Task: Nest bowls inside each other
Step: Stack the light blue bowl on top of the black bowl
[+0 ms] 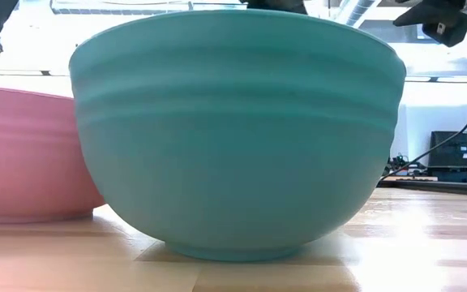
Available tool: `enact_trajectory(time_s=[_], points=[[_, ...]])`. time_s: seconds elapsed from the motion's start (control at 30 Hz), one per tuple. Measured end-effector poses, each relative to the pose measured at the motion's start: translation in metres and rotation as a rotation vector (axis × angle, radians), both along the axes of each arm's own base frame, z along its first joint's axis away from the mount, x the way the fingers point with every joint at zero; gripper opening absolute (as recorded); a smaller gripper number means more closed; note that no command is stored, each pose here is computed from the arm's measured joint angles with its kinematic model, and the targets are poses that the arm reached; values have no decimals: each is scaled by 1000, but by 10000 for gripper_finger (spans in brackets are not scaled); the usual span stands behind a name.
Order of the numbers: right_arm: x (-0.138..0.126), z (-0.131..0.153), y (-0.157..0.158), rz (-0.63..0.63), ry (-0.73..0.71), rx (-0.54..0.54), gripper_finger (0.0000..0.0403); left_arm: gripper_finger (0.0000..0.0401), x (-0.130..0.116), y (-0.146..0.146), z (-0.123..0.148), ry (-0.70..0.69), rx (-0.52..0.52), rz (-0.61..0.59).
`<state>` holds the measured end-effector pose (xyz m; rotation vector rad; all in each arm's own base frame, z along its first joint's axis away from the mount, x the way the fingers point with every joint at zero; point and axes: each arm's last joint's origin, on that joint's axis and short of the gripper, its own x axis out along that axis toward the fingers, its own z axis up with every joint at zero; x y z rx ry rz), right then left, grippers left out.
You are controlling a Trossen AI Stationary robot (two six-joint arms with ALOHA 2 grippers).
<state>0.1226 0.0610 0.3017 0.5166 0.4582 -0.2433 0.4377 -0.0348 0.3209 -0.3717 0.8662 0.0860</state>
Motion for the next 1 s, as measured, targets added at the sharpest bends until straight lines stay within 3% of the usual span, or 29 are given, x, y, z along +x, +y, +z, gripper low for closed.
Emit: enact_trajectory(time_s=[0.47,0.63,0.83,1.0], points=[[0,0,0,3,2,0,175,67,4,6,2,-39,-44,12],[0,0,0,3,2,-1,175,68,4,-2,0,-29,-37,10],[0,0,0,3,2,0,175,66,13,-6,-22,35,-24,9],[0,0,0,3,0,2,175,25,17,-6,-42,109,3,21]])
